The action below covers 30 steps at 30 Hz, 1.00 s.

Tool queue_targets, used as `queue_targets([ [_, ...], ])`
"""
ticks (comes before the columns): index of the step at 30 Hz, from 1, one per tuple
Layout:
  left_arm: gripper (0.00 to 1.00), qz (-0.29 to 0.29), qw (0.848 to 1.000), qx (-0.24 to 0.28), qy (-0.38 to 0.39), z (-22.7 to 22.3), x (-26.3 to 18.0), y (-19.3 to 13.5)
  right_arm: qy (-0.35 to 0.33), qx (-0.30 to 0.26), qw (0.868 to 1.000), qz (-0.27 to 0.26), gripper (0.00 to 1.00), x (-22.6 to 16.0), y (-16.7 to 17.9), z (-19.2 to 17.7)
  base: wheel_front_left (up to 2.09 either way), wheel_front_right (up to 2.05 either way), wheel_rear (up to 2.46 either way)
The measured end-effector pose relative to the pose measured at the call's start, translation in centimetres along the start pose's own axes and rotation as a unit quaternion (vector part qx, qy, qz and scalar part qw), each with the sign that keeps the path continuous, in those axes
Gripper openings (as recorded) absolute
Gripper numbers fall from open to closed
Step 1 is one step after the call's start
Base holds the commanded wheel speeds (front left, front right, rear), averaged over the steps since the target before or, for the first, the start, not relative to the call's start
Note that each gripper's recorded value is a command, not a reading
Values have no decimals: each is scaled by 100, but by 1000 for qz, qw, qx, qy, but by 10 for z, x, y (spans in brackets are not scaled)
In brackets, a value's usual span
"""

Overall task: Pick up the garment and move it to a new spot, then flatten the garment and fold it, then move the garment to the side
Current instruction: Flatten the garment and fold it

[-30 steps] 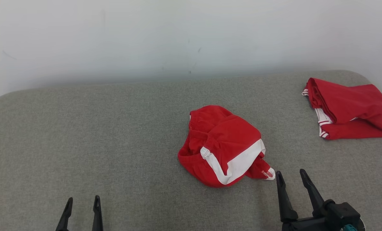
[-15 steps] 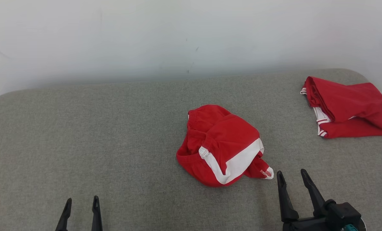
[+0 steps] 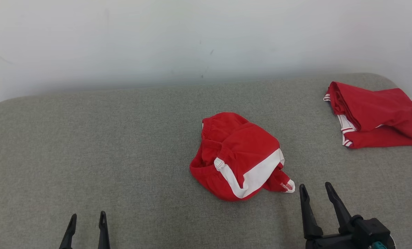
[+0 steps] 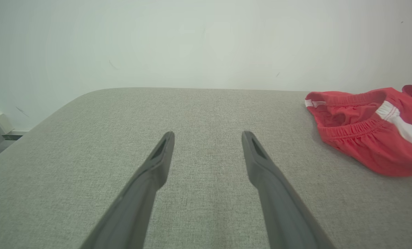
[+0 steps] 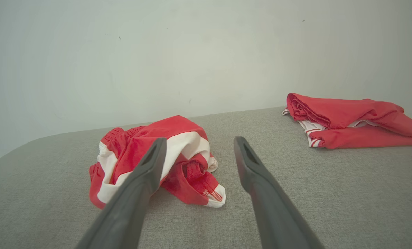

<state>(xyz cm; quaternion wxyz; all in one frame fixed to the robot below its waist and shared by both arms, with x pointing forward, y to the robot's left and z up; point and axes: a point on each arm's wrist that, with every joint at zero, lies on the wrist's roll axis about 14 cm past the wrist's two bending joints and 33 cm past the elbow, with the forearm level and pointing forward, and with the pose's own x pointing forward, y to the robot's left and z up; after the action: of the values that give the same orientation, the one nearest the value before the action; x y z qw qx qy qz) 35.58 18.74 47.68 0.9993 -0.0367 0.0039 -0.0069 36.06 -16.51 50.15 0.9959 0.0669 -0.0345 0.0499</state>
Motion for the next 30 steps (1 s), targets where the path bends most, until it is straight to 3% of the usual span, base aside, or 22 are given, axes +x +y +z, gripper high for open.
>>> queue_targets([
  [30, 100, 1, 1000, 0, 1, -1, 0, 1, 0, 0, 1000, 0, 100, 0, 0, 0, 0, 0, 0],
])
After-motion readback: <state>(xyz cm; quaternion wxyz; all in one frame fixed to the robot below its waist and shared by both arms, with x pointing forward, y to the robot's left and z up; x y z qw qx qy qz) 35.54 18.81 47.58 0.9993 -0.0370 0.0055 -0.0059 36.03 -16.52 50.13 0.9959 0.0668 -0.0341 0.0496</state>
